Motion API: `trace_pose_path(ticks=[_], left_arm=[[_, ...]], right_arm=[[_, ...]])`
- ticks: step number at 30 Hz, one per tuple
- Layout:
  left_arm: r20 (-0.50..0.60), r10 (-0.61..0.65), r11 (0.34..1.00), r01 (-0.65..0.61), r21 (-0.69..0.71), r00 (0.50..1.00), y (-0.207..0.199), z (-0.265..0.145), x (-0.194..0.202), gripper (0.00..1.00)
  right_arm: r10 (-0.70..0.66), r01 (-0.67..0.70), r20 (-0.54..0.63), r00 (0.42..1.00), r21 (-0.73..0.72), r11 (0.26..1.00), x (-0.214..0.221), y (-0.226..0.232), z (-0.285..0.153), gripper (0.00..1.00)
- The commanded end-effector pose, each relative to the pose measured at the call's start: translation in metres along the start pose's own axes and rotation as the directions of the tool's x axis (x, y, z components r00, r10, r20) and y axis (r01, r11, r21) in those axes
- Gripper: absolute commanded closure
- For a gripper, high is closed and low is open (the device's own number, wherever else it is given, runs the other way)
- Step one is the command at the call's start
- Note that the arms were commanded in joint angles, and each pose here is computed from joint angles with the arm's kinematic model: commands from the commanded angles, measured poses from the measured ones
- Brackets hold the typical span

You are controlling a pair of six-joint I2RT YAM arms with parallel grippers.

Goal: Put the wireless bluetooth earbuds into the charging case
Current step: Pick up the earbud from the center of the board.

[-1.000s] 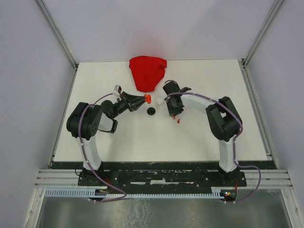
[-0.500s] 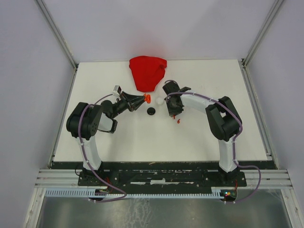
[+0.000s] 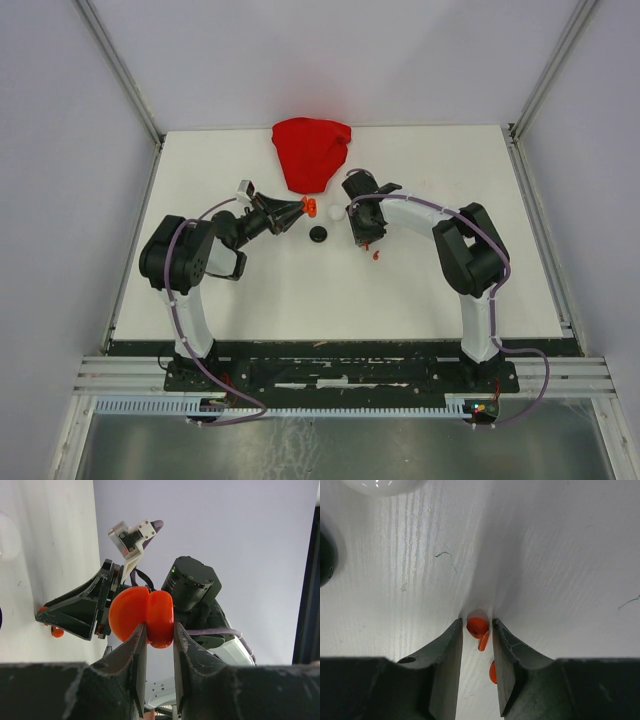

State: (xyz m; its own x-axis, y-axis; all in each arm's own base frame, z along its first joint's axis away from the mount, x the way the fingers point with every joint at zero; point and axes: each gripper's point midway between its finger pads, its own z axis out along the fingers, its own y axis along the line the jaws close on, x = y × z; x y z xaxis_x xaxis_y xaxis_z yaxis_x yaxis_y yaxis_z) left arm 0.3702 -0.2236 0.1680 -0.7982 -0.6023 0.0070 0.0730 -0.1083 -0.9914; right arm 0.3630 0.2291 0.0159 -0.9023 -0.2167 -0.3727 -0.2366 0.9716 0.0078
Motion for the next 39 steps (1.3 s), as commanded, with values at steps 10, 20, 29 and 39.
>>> trace_pose_path(ticks=[10, 20, 29, 39], left_arm=[[-0.036, 0.114, 0.983, -0.107, 0.150, 0.993, -0.0368, -0.0058, 0.0102, 0.97], [-0.036, 0.115, 0.983, -0.108, 0.150, 0.993, -0.0370, -0.0063, 0.0109, 0.97], [-0.034, 0.113, 0.983, -0.107, 0.150, 0.993, -0.0369, -0.0067, 0.0105, 0.97], [-0.034, 0.114, 0.983, -0.107, 0.150, 0.993, -0.0371, -0.0067, 0.0104, 0.97]], right_arm=[[0.010, -0.010, 0.022, 1.000, 0.014, 1.000, -0.0087, 0.0001, -0.0013, 0.62], [0.009, -0.010, 0.019, 1.000, 0.016, 1.000, -0.0076, -0.0009, -0.0006, 0.63], [0.008, -0.008, 0.017, 1.000, 0.015, 1.000, -0.0071, -0.0006, -0.0005, 0.63], [0.006, -0.006, 0.017, 1.000, 0.015, 1.000, -0.0070, -0.0004, -0.0004, 0.65]])
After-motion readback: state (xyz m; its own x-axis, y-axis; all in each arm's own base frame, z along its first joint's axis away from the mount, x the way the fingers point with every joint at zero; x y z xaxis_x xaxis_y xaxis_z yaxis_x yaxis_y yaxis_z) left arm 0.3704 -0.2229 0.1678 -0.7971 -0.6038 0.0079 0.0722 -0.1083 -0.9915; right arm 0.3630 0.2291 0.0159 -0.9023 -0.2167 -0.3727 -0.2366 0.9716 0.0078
